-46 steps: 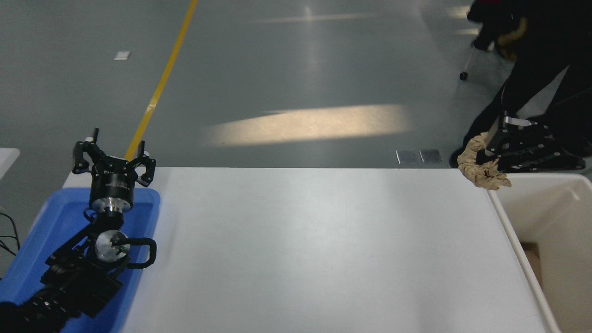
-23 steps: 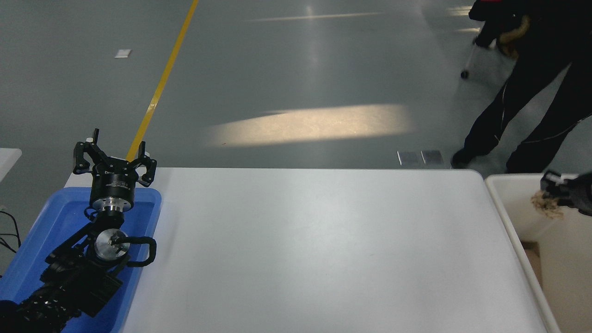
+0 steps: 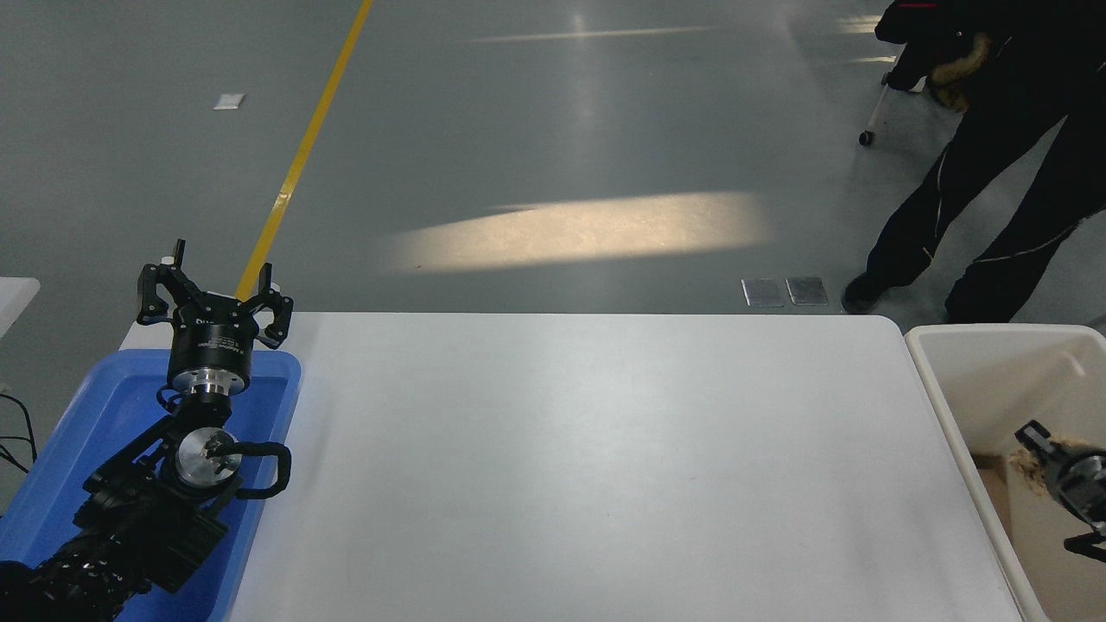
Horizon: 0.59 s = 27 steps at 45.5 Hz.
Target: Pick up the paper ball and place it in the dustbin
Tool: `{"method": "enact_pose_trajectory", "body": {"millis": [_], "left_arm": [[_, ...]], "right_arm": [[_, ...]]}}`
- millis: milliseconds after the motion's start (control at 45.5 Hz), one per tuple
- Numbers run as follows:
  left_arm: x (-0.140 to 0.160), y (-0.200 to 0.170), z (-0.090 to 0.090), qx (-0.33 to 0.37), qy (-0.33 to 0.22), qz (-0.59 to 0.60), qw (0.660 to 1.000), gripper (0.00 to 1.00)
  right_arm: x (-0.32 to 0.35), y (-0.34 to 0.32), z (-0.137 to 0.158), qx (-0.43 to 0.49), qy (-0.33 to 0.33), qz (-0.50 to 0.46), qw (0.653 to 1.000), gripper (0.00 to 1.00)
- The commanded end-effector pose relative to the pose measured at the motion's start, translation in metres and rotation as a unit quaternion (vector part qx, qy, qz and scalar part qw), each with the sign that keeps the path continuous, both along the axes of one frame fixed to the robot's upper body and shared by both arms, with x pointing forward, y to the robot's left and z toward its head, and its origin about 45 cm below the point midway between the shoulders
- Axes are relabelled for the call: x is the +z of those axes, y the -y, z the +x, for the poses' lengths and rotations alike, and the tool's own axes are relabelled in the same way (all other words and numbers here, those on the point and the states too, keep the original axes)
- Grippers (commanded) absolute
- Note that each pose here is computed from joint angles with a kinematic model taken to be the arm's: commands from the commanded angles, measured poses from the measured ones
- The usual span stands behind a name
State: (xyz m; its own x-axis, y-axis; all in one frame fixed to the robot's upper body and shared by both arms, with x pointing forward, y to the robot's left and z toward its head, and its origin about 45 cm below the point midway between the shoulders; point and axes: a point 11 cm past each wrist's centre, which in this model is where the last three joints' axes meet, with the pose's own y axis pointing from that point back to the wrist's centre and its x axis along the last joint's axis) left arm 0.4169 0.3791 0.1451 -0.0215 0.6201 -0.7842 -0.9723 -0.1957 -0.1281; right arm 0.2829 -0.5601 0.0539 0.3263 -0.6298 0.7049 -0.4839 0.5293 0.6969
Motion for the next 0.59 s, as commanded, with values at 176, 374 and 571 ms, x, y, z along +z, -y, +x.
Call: {"method": "enact_pose_trajectory", "body": {"millis": [176, 374, 571], "left_arm": [[0.0, 0.0, 0.0, 0.0, 0.0, 0.0, 1.0, 0.99], [0.001, 0.0, 0.001, -0.002, 0.0, 0.001, 1.0, 0.99], [0.001, 0.0, 0.001, -0.002, 0.0, 0.002, 1.0, 0.99]], "right_arm": [[0.004, -0.01, 0.016, -0.004, 0.025, 0.019, 0.999, 1.0], [0.027, -0.014, 0.021, -0.019, 0.009, 0.091, 0.996, 1.0], [0.11, -0.086, 0.05, 0.117, -0.037, 0.157, 0.98, 1.0]]}}
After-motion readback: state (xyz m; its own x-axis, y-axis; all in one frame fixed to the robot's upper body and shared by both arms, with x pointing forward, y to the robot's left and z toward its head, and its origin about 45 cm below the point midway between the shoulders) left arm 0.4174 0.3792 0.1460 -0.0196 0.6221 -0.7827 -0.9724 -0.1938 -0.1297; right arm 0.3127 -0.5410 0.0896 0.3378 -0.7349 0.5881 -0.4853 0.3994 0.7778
